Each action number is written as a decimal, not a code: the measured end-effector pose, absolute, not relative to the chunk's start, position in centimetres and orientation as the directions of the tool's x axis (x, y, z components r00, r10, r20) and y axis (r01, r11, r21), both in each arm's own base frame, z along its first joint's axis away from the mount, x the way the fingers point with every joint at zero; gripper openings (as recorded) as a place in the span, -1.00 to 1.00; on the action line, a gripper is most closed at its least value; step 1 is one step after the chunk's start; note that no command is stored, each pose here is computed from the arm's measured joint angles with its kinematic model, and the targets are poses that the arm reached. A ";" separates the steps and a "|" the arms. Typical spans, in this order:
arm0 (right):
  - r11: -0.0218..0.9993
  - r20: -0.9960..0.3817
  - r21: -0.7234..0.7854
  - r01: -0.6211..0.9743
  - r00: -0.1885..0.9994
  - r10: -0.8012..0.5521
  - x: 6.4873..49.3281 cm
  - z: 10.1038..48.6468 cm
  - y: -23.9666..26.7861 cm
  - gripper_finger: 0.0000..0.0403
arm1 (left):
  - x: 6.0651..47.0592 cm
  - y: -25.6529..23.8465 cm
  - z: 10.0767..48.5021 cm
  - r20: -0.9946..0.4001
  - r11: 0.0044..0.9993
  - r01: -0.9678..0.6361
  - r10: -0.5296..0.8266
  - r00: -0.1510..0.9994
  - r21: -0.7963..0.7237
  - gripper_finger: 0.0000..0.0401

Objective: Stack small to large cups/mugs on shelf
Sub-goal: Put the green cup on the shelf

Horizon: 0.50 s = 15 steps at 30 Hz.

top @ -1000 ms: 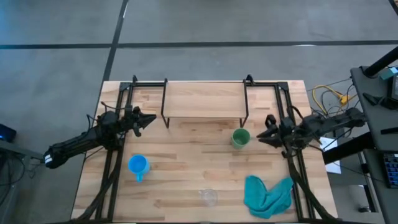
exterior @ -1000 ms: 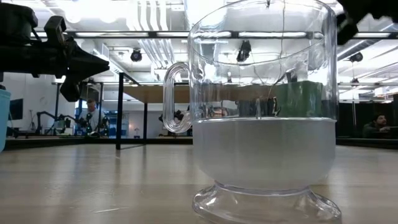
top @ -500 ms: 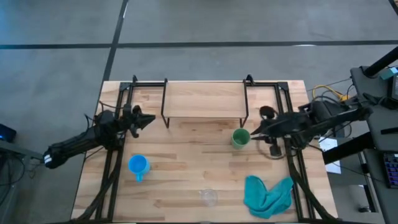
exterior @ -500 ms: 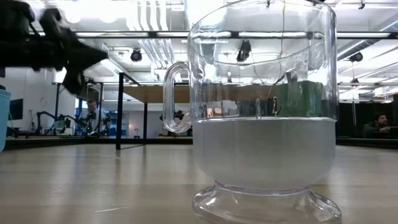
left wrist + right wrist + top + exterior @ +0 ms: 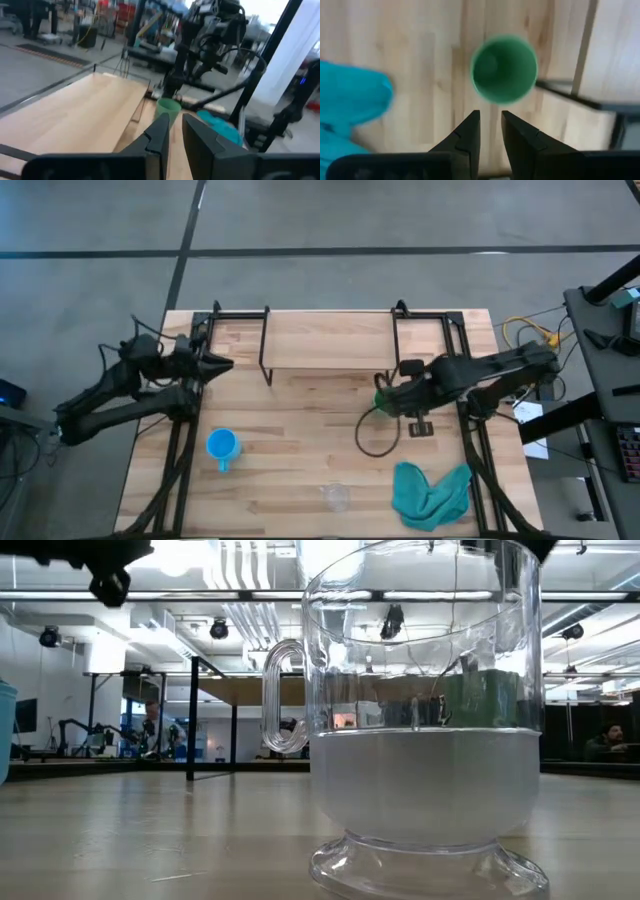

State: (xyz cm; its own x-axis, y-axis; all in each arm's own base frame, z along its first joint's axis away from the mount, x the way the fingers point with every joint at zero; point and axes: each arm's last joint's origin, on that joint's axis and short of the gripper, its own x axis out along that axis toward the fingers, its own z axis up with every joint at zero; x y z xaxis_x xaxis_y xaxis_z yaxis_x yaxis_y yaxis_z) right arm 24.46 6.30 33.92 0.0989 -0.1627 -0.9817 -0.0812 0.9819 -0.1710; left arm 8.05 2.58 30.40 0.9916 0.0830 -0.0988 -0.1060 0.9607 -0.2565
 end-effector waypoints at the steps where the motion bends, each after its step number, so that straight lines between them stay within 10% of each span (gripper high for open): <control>1: 0.981 -0.983 -0.179 -0.076 0.057 -0.175 24.8 33.3 6.2 -0.64 | 8.2 2.6 31.2 -0.110 0.964 -0.107 0.082 0.990 -0.244 -0.81; 15: 0.970 -0.978 -0.190 -0.151 -0.058 -0.200 28.1 29.7 5.6 -0.46 | 7.5 2.3 38.4 0.019 0.991 -0.081 0.084 0.996 -0.110 -0.81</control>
